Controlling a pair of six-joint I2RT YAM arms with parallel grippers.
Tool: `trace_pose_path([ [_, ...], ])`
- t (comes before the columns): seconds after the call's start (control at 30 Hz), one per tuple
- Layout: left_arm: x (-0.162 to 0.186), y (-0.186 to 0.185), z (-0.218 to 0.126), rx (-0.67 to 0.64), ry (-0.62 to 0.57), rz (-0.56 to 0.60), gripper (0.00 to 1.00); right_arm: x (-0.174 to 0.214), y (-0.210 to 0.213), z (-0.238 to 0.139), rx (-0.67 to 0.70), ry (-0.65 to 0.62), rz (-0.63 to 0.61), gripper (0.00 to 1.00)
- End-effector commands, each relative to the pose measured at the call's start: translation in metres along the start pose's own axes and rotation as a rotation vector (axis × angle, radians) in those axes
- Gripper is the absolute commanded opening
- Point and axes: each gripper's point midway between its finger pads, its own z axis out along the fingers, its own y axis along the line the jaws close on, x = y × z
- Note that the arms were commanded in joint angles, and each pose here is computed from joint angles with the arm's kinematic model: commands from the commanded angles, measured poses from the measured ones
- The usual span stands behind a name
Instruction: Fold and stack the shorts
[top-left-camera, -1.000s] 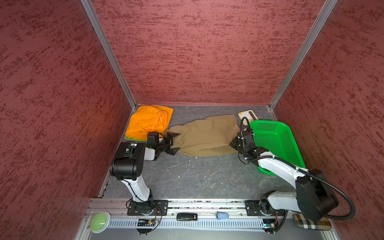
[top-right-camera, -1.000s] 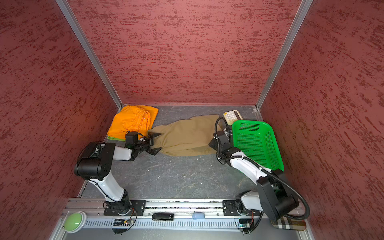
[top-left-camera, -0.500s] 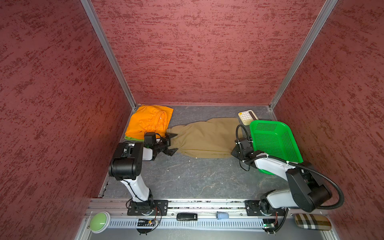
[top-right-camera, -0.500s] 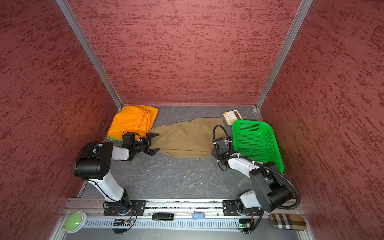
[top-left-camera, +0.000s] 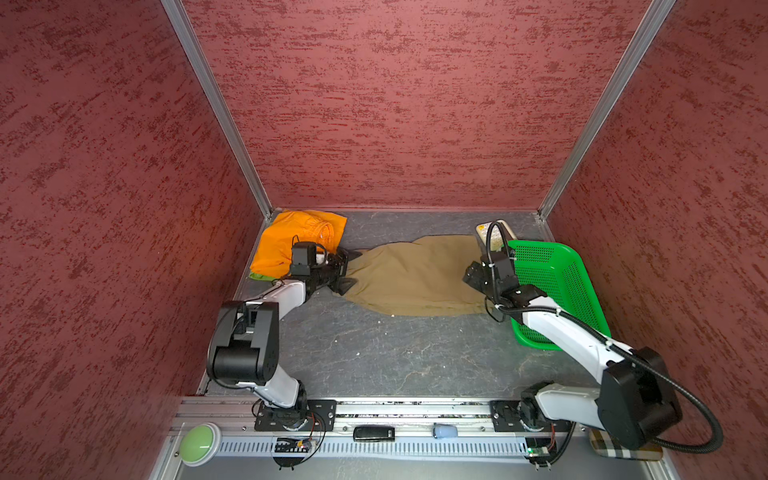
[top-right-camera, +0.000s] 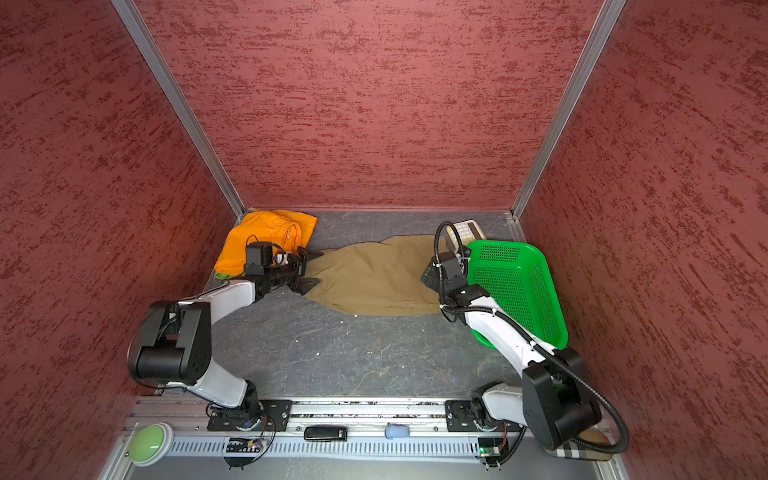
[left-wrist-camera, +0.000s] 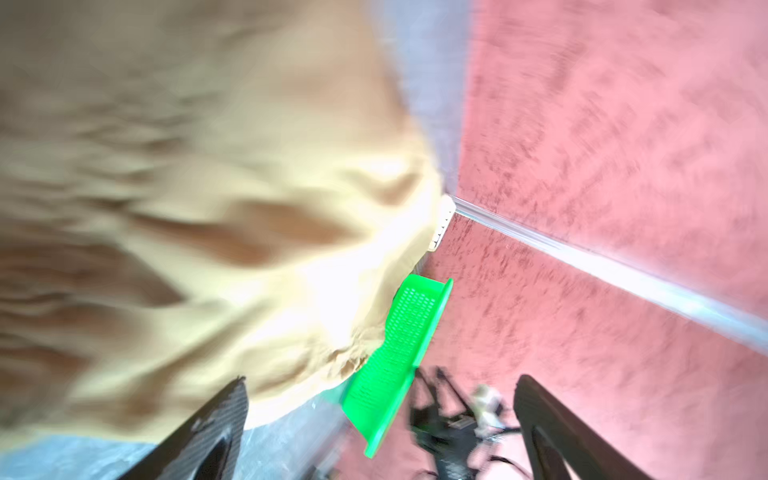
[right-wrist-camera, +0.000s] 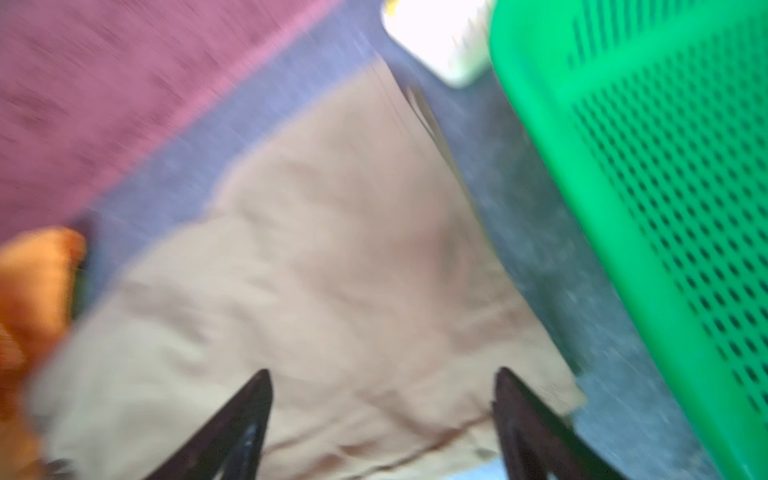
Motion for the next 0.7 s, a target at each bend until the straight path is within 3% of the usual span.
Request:
trace_pose_path([
  [0.0, -0.006, 0.008, -0.017, -0.131, -0.059, 0.1, 0.99, -0.027, 0.028, -0.004, -0.057, -0.04, -0.051, 0.99],
  [0.13, 0.026, -0.023, 0.024, -0.042, 0.08, 0.095, 0.99, -0.016, 0.076, 0.029, -0.218, 0.069, 0.021, 0.99],
  [0.27, 0.072, -0.022, 0.074, 0.001, 0.22, 0.039, 0.99, 0.014, 0.09, 0.06, -0.314, 0.172, 0.147, 0.99],
  [0.43, 0.11, 0.017, 0.103, -0.071, 0.305, 0.014, 0.99, 0.066, 0.071, 0.081, -0.317, 0.307, 0.213, 0.99],
  [0.67, 0.111, 0.093, 0.093, -0.167, 0.308, -0.094, 0.99, 0.118, 0.014, 0.077, -0.202, 0.399, 0.176, 0.99],
])
